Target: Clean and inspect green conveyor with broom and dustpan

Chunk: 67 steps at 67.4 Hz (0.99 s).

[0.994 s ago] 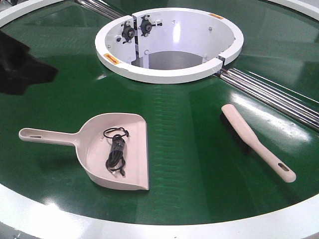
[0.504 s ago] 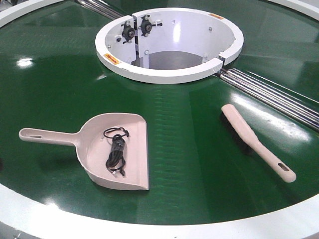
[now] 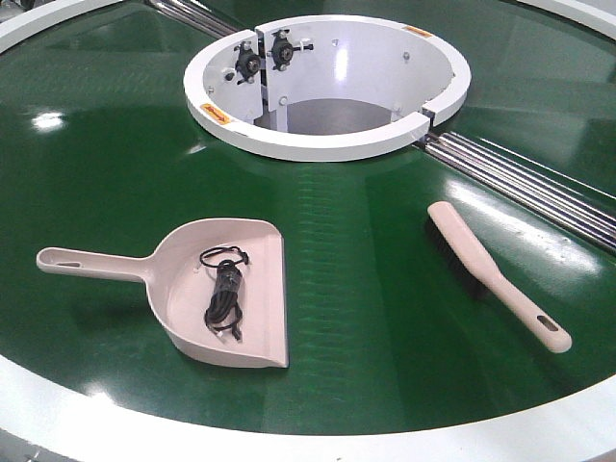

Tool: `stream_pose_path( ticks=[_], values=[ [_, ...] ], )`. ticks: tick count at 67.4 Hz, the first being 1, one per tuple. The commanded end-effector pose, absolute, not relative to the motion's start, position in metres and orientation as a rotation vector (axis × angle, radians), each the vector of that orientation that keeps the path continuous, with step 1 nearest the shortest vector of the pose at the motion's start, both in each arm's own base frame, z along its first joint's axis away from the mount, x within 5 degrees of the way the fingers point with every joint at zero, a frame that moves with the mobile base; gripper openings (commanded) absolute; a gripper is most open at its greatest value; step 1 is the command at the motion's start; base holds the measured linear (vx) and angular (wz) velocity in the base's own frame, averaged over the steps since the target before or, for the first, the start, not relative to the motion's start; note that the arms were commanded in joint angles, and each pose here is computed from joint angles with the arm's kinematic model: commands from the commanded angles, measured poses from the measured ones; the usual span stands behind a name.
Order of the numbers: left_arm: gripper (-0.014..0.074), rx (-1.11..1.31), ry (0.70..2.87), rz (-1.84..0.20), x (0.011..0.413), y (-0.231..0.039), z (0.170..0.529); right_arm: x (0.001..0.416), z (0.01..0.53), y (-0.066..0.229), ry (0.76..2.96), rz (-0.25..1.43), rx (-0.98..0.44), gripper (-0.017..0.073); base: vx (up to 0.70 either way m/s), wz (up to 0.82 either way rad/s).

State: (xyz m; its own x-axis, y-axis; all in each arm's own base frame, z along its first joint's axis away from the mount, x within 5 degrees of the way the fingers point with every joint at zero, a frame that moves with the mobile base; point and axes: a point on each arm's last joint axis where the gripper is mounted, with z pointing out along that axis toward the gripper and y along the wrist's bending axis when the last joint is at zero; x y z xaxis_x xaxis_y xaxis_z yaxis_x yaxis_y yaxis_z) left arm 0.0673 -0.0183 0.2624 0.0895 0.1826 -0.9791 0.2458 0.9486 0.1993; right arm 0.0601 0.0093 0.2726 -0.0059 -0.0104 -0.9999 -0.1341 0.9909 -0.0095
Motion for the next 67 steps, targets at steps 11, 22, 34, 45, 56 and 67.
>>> stream_pose_path(
  ticks=[11, 22, 34, 45, 56, 67],
  values=[
    [-0.0008, 0.299, 1.406, -0.053, 0.068, -0.016, 0.278, 0.06, 0.288, 0.008, 1.484, 0.08, -0.1, -0.0008, 0.0, 0.0],
    [-0.0008, 0.299, 1.406, -0.053, 0.068, -0.016, 0.278, 0.06, 0.288, 0.008, 1.486, 0.081, -0.101, -0.0008, 0.0, 0.0],
    [-0.0008, 0.299, 1.406, -0.053, 0.068, -0.016, 0.278, 0.06, 0.288, 0.008, 1.486, 0.081, -0.101, -0.0008, 0.0, 0.0],
    [-0.0008, 0.3, 1.41, -0.046, 0.068, -0.016, 0.271, 0.06, 0.288, 0.008, 1.486, 0.081, -0.101, -0.0008, 0.0, 0.0],
    [-0.0008, 0.288, 1.449, -0.04, 0.066, -0.015, 0.243, 0.06, 0.287, 0.008, 1.487, 0.081, -0.101, -0.0008, 0.0, 0.0],
    [-0.0008, 0.137, 1.49, -0.106, 0.062, -0.01, 0.208, 0.06, 0.287, 0.008, 1.487, 0.081, -0.101, -0.0008, 0.0, 0.0]
  ],
)
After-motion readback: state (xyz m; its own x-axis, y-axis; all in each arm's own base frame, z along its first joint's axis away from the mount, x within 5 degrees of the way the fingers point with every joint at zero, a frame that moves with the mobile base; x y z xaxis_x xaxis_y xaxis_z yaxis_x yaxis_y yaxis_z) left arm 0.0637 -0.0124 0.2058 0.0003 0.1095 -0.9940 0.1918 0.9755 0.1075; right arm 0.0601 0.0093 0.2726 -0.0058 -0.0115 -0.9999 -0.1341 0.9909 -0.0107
